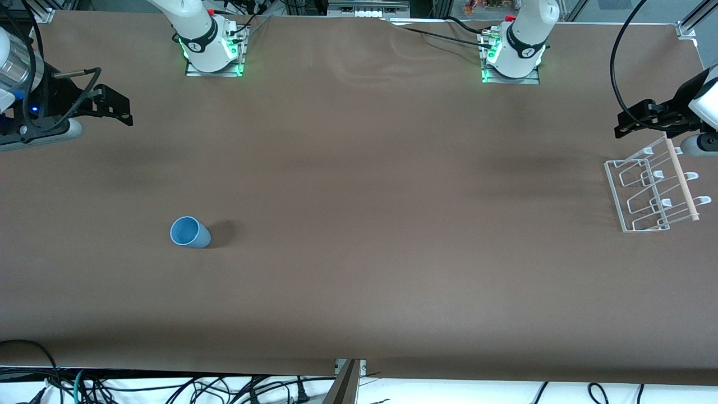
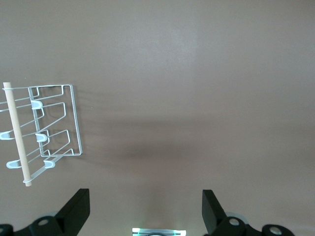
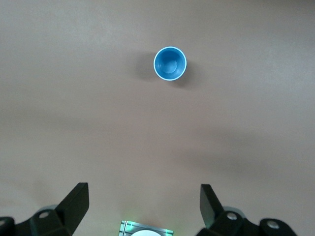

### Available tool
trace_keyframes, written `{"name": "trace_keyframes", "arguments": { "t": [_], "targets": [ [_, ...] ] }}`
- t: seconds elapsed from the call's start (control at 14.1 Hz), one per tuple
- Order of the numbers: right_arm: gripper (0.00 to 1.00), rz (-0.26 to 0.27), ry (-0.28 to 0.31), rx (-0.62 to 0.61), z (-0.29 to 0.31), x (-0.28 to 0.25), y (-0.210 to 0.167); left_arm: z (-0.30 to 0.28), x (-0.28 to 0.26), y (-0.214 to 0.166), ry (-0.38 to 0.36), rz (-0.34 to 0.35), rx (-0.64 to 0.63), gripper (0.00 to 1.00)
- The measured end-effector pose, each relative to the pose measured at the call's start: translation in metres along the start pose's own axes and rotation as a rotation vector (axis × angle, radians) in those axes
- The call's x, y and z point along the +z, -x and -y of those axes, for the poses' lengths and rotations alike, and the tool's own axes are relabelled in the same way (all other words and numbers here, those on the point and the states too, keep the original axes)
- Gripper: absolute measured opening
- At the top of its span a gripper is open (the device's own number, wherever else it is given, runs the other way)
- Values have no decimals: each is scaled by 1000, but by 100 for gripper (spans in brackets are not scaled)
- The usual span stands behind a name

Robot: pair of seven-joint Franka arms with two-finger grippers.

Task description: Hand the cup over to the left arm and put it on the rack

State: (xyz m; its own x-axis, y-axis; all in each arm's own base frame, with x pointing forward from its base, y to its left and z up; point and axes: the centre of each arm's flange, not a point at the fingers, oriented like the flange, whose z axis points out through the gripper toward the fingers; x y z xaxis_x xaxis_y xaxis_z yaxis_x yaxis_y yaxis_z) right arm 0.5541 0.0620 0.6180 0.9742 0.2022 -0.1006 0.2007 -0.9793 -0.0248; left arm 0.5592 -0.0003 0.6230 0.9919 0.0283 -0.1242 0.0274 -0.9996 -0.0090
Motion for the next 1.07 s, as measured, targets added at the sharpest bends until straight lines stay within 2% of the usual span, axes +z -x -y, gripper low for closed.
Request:
{"name": "trace_keyframes", "arguments": {
  "t": [1.07],
  "targets": [
    [100,-14,19,-2,0,-4,-1,0,0,0,0,0,0,100]
  ]
}}
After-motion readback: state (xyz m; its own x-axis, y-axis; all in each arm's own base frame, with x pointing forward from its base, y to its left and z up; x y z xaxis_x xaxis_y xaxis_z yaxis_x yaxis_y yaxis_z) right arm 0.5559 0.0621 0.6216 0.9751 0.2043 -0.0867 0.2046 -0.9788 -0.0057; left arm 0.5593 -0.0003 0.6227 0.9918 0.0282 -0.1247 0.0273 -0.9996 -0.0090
